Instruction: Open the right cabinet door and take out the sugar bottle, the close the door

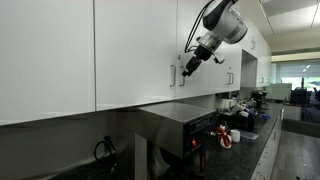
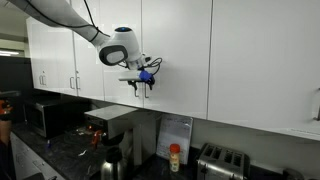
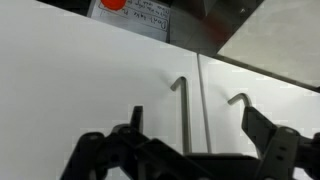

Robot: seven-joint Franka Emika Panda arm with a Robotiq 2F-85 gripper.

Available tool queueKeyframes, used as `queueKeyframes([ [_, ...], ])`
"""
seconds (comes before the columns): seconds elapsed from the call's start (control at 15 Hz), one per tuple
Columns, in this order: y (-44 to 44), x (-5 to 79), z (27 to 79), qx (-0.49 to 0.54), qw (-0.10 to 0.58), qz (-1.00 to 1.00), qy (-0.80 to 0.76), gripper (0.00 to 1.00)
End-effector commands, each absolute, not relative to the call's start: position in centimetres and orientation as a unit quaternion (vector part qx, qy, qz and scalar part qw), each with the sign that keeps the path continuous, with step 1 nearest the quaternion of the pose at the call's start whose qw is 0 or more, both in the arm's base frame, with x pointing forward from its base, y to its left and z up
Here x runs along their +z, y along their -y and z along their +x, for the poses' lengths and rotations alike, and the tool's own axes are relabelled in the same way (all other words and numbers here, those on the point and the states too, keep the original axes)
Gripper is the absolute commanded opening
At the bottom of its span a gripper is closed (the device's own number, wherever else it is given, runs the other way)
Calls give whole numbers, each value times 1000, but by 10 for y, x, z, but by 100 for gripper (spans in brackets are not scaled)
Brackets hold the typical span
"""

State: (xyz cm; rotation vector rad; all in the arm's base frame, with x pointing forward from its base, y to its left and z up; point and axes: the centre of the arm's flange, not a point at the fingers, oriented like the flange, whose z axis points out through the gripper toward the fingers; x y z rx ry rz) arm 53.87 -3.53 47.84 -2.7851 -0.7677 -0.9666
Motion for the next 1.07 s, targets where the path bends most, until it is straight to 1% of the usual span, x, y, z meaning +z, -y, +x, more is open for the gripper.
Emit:
queueKeyframes([
  [0.0, 36, 475, 552, -319, 45, -911, 258, 100],
  [0.07, 35, 475, 552, -319, 42, -911, 258, 99],
  [0.13, 35, 474, 552, -319, 43, -911, 258, 75],
  [0.2, 35, 475, 552, -320, 43, -910, 259, 75],
  [0.27, 34, 474, 552, -320, 43, -910, 259, 70],
  [0.47, 34, 474, 551, -320, 44, -910, 261, 48],
  [0.67, 33, 475, 551, -320, 45, -909, 262, 28],
  [0.87, 32, 475, 549, -322, 46, -908, 264, 6],
  [1.0, 35, 475, 549, -324, 43, -908, 261, 0],
])
